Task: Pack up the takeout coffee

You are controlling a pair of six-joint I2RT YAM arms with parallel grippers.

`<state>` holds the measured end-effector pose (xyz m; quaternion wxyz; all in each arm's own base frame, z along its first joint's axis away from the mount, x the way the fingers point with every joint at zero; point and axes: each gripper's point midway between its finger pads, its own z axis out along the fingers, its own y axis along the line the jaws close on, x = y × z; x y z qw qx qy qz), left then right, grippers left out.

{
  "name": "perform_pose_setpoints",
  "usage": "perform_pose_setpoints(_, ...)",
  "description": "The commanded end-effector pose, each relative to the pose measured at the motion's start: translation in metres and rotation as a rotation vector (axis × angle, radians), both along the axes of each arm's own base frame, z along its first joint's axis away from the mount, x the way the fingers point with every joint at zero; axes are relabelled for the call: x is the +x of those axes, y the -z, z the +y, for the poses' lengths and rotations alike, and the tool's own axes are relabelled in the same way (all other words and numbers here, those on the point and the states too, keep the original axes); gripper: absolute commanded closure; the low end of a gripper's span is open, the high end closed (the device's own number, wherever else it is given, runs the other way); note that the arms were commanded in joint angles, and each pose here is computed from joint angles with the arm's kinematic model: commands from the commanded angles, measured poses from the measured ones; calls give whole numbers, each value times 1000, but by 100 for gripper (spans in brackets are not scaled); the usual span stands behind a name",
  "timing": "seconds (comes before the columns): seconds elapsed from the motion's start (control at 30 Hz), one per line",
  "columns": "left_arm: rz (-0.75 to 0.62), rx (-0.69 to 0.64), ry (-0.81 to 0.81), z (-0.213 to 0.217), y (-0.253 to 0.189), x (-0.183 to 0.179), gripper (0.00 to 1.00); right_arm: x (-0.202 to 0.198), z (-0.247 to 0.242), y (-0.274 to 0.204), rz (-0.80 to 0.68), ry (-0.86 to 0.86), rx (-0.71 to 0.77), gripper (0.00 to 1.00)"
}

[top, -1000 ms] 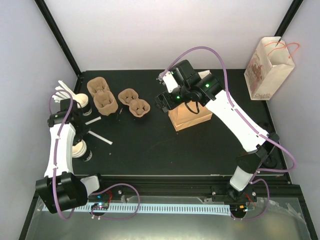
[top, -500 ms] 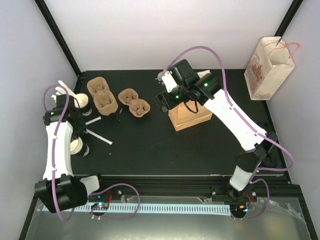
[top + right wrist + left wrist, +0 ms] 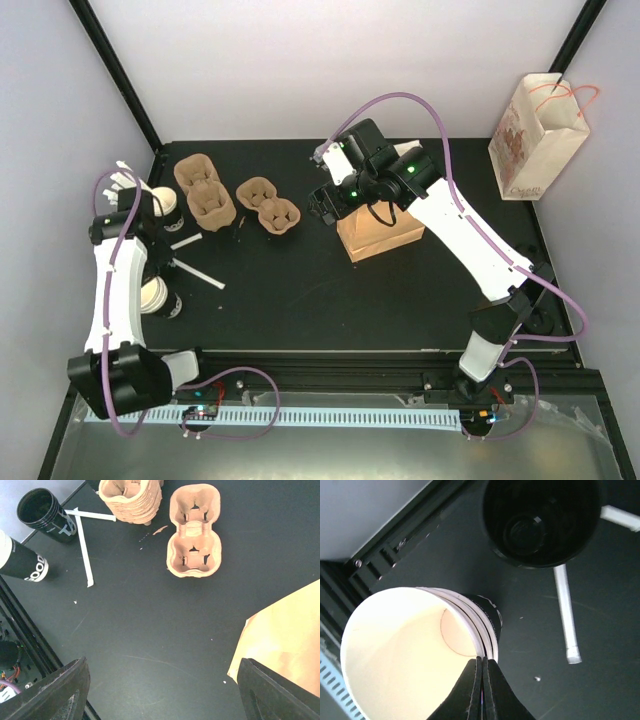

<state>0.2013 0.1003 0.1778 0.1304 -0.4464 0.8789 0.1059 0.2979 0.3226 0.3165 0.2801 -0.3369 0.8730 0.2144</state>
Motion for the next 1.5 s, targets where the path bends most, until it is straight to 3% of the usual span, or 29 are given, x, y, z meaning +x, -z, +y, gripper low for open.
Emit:
perform_pose_setpoints(0.0,-129,132,43,7,-46,4,98,-5,5,-1,17,-20,16,17)
perform_pose_setpoints(0.07,-130,174,52,13,-41,2,98,-6,5,1,23,-19,15,17)
perform_pose_setpoints(0.13,-118,91,77,-1,-33,6,98,-6,6,1,25,-20,18,17)
perform_pose_setpoints(0.27,34,122,10,10,-10,-12,98,-6,8,3,33,-22,19,17)
perform_pose_setpoints(0.43,-19,-122,4,-12,26,-7,98,-7,6,2,29,-21,18,17)
perform_pose_setpoints(0.6,-188,90,49,5,-44,3,98,-8,3,2,27,-16,11,16)
perform_pose_setpoints(0.67,-249,124,67,5,-54,6,98,-8,4,2,28,-16,12,16)
perform_pose_setpoints(0.8,-163,62,80,-2,-24,5,98,-6,7,3,35,-20,18,16)
perform_pose_setpoints(0.9,-57,103,53,7,-29,-4,98,-6,8,3,37,-21,21,16)
perform_pose_setpoints(1.13,-37,44,63,0,-3,-3,95,-5,11,3,42,-22,25,16)
perform_pose_setpoints(1.23,-16,29,71,-1,2,-2,84,-5,10,3,42,-20,22,16)
perform_pose_setpoints(1.37,-48,27,69,-1,-2,3,41,-7,9,4,46,-19,16,16)
perform_pose_setpoints(1.47,-73,23,69,-2,-3,5,33,-7,8,4,49,-18,14,16)
